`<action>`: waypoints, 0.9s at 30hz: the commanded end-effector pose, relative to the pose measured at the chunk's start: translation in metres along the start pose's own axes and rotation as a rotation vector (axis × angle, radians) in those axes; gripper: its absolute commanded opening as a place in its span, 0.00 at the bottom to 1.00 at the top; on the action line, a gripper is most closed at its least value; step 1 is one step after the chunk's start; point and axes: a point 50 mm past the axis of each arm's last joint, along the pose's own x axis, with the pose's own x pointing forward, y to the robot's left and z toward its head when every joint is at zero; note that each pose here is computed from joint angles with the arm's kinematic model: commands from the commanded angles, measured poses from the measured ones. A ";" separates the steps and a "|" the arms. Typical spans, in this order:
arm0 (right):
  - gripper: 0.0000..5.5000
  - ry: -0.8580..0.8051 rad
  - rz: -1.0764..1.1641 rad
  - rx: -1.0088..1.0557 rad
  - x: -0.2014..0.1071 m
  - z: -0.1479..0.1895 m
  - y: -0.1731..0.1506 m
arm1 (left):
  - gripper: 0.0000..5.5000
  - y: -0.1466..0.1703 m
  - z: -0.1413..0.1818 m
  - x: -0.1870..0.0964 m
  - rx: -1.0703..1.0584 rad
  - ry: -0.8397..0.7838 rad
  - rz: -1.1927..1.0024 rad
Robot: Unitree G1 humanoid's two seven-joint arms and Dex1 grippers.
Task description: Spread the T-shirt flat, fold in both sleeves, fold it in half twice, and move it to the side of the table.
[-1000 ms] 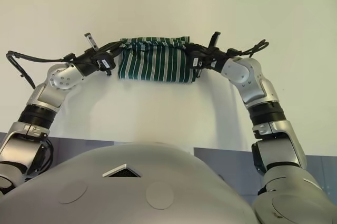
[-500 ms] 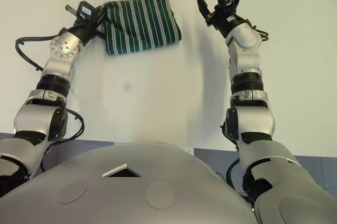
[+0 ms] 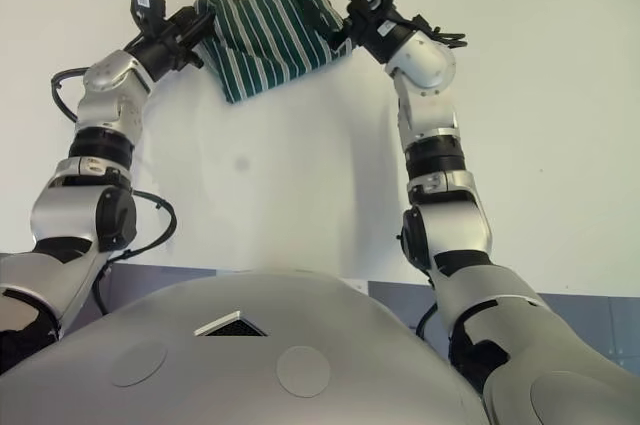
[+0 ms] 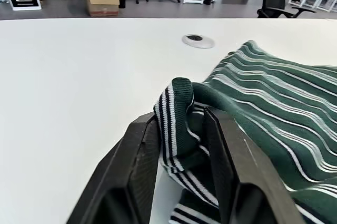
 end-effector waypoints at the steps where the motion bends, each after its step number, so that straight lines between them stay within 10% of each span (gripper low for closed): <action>1: 0.78 0.156 0.021 -0.256 0.020 -0.011 0.005 | 0.39 -0.003 0.006 -0.002 -0.014 -0.044 -0.044; 6: 0.78 0.476 0.131 -0.687 0.003 -0.053 -0.001 | 0.55 0.000 0.021 -0.014 0.002 -0.148 -0.068; 12: 0.78 0.460 0.362 -0.716 -0.037 -0.058 0.006 | 0.56 0.019 0.033 -0.035 0.023 -0.211 0.055; 27: 0.78 -0.007 0.508 -0.316 -0.095 0.083 0.020 | 0.56 -0.001 0.055 -0.075 0.127 -0.327 0.114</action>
